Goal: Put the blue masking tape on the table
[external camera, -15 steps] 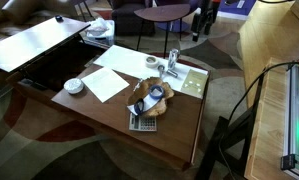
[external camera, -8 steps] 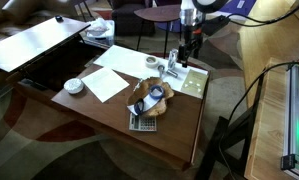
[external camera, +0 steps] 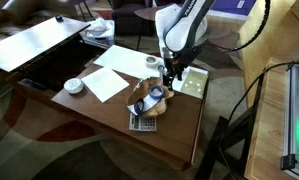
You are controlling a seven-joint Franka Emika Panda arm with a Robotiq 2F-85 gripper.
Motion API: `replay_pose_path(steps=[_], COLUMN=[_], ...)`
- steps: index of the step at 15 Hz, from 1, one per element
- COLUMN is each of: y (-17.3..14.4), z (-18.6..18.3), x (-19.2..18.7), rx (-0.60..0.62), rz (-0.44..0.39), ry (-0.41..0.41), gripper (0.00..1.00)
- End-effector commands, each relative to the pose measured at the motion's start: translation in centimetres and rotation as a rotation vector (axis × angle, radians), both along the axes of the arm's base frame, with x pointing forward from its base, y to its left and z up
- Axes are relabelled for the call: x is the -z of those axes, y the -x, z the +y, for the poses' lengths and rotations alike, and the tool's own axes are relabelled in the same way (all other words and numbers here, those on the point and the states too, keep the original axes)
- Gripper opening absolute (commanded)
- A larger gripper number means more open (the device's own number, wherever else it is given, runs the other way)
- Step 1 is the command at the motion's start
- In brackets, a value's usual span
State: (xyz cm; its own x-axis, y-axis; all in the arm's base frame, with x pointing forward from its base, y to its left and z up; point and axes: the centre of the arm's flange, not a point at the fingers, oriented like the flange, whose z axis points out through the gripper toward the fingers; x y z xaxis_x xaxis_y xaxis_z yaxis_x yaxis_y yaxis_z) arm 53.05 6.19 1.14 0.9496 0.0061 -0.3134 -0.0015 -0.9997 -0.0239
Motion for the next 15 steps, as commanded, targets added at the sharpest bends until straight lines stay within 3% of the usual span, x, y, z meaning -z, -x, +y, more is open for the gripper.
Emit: replay_pose_path(steps=[1,2,5,9,12,15], y=[-0.2,-0.3,-1.9,-3.4,-4.4,-5.2], z=[-0.1,-0.1,-0.8,-1.9,-1.7,-1.3], x=[0.2,0.2,4.1,7.8,9.7,11.0], rx=[0.001,0.001,0.202,0.384,0.438,0.461], rz=[-0.001,-0.003,-0.056,-0.157,-0.231,-0.264], ry=[0.001,0.001,0.052,0.1,0.135,0.203], gripper=[1.0,1.0,1.0,1.0,0.99,0.88])
